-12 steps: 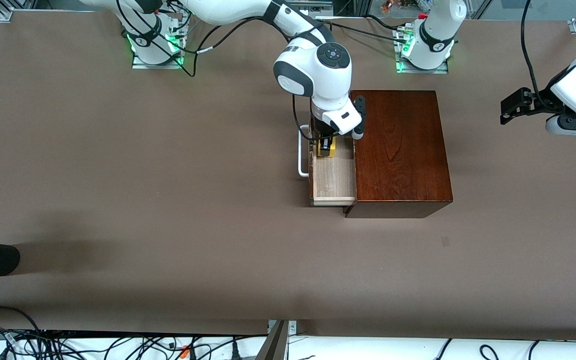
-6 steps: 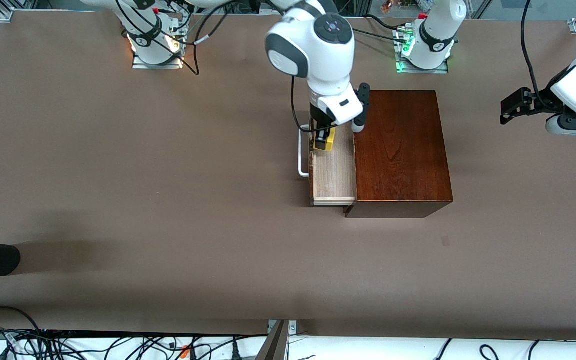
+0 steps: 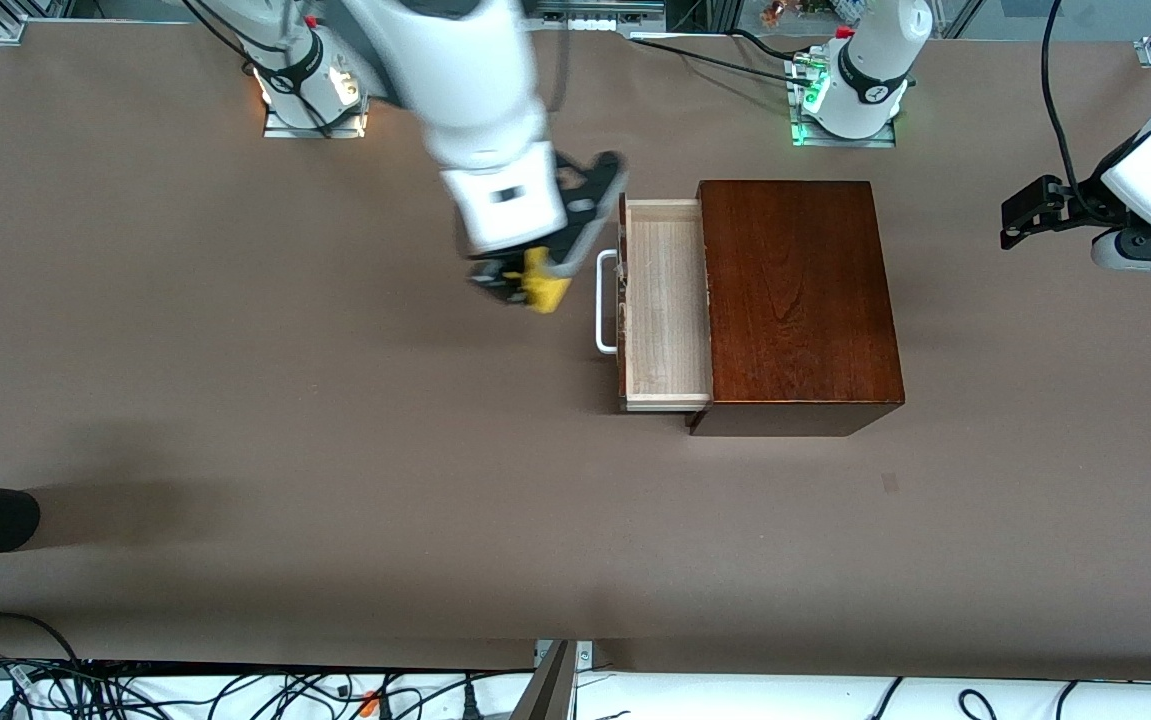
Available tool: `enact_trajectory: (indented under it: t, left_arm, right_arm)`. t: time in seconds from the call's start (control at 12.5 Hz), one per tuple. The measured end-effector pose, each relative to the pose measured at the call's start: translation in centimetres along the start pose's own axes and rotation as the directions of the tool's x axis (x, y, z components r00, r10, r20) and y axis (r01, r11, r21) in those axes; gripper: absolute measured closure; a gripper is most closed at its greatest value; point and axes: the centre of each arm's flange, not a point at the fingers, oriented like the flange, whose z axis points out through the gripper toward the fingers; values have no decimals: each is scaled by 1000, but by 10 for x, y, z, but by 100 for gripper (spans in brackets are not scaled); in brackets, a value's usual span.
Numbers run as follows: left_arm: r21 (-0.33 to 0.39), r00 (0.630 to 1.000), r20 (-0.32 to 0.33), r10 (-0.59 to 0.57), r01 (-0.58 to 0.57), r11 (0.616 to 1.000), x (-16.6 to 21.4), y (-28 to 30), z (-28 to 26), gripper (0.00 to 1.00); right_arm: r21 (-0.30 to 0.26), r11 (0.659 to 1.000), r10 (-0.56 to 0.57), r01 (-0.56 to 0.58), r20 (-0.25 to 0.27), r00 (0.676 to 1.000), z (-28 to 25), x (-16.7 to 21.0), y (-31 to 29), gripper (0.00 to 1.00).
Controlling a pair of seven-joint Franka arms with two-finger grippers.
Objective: Open drawer, take yellow block, close drawer
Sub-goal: 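Lift the yellow cube out and carry it beside the drawer with the right gripper, then lower the cube with the right gripper while the left gripper reaches the drawer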
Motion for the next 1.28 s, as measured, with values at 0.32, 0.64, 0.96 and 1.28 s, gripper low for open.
enact_trajectory:
  t: [0.32, 0.64, 0.96, 1.28]
  left_arm:
    - [0, 1000, 0, 0, 0, 1000, 0, 0, 0, 0]
    - [0, 1000, 1, 0, 0, 1000, 0, 0, 0, 0]
    - [1, 1000, 3, 16, -16, 1000, 1, 8, 2, 0]
    - [0, 977, 17, 213, -213, 977, 1, 86, 9, 0]
  right_arm:
    - [66, 983, 165, -169, 55, 985, -43, -85, 88, 44]
    - [95, 923, 360, -372, 124, 925, -43, -195, 145, 44]
    - [71, 843, 516, -532, 170, 840, 45, -281, 208, 44]
    - [36, 814, 571, -580, 135, 810, 149, -307, 207, 44]
